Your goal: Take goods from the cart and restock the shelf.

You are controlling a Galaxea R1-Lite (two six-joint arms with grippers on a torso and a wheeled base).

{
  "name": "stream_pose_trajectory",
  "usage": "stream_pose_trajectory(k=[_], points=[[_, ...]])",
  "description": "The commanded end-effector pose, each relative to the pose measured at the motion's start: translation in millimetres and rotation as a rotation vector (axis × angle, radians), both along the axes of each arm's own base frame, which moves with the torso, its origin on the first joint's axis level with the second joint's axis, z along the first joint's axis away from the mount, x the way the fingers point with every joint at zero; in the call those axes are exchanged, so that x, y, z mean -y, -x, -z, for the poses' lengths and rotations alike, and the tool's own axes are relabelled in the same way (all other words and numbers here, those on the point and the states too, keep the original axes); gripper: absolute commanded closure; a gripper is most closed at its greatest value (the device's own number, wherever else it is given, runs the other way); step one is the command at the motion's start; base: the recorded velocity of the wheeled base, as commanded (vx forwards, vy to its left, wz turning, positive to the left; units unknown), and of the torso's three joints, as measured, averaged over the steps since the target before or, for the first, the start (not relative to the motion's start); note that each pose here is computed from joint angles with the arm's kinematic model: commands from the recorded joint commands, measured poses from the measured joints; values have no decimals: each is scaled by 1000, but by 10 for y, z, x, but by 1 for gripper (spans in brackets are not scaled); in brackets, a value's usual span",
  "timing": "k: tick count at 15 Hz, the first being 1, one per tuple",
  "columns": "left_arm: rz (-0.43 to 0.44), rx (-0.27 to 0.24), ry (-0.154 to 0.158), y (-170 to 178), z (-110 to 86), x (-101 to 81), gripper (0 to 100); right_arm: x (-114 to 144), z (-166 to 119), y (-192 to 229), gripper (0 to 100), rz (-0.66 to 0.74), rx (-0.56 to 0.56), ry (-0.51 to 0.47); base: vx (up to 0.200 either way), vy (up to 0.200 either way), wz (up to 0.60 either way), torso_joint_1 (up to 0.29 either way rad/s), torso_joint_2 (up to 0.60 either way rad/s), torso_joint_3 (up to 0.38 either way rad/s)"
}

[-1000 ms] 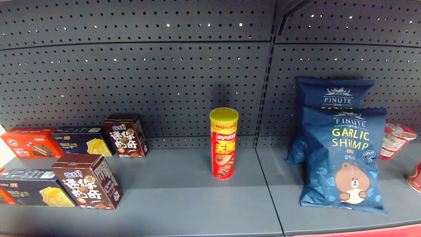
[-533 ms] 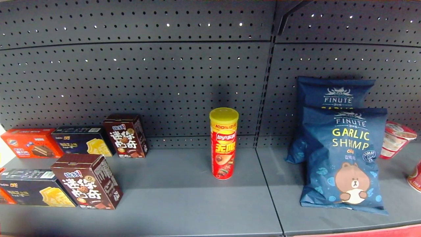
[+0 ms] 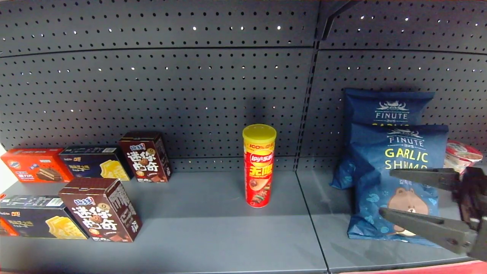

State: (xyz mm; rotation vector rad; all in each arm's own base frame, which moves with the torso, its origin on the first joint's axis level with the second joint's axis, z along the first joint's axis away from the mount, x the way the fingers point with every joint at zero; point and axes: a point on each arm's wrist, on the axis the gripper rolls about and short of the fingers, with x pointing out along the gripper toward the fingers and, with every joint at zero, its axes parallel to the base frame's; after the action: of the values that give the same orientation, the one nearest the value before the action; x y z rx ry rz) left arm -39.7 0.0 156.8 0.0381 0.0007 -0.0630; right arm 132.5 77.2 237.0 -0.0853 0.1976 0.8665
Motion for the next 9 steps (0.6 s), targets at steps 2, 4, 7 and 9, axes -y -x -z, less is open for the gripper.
stream_pose_trajectory(k=[2, 4, 7, 9], points=[[15, -12, 30, -38, -61, -5, 100, -482, 242, -685, 0, -108, -72, 61, 0, 0, 0, 0, 0, 0], [18, -2, 50, -24, -77, -6, 100, -614, 252, -837, 0, -148, -55, 79, 0, 0, 0, 0, 0, 0], [44, 2, 54, -17, -91, -15, 100, -823, 385, -1143, 0, -235, -44, 124, 0, 0, 0, 0, 0, 0], [63, 2, 52, -18, -91, -22, 100, -918, 464, -1286, 0, -302, -46, 104, 0, 0, 0, 0, 0, 0]])
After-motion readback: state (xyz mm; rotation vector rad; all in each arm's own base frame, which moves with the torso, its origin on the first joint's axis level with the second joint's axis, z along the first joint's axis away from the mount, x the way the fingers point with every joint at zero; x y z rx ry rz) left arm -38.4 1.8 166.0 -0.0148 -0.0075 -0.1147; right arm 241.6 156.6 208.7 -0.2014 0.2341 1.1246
